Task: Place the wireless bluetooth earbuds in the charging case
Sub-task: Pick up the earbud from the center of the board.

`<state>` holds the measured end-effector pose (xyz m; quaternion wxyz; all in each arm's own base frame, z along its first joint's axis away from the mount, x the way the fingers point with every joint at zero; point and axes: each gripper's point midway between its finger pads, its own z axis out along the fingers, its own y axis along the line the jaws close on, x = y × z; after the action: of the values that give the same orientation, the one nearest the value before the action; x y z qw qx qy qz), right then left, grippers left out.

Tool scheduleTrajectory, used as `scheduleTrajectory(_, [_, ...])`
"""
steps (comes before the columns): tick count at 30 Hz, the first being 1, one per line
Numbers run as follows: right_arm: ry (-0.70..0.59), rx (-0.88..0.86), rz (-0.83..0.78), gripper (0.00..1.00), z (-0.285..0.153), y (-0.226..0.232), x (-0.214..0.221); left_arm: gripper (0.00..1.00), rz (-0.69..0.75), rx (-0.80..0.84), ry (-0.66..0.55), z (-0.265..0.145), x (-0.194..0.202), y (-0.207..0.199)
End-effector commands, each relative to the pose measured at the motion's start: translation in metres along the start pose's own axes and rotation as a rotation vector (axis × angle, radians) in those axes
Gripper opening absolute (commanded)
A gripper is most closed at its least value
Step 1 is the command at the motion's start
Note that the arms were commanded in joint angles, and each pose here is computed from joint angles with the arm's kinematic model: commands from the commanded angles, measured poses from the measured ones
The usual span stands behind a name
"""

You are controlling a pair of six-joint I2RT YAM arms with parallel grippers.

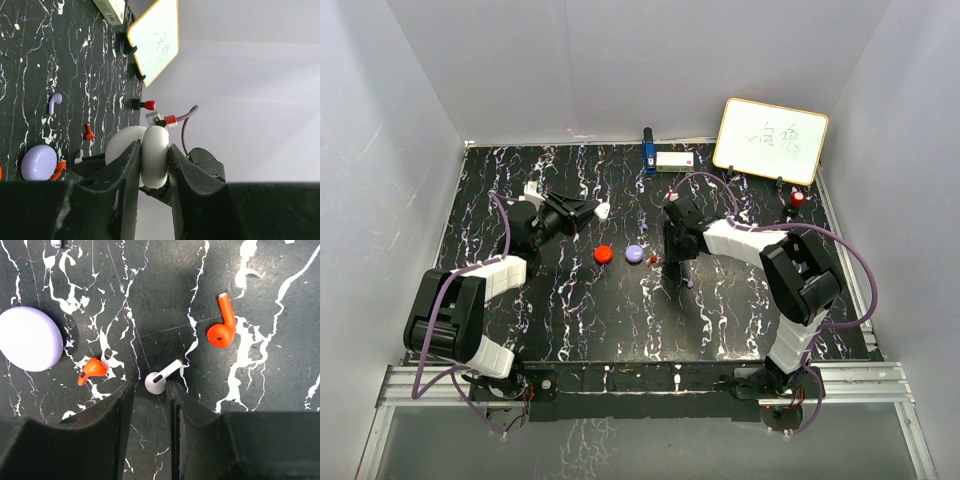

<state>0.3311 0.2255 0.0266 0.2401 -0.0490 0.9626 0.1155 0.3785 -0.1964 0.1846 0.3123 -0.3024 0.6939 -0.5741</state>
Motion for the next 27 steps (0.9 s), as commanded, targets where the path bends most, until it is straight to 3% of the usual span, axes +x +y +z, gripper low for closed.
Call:
scheduleTrajectory(1, [-0.039, -0.001, 0.017, 0.30, 0.006, 0.002, -0.007, 0.00, 0.033, 0.061, 0.002, -0.009, 0.001, -0.022])
scheduleTrajectory(27, [-0.026, 0.068, 0.066, 0.22, 0.015, -0.012, 0.004, 0.00, 0.033, 0.054, 0.005, -0.010, 0.001, -0.020])
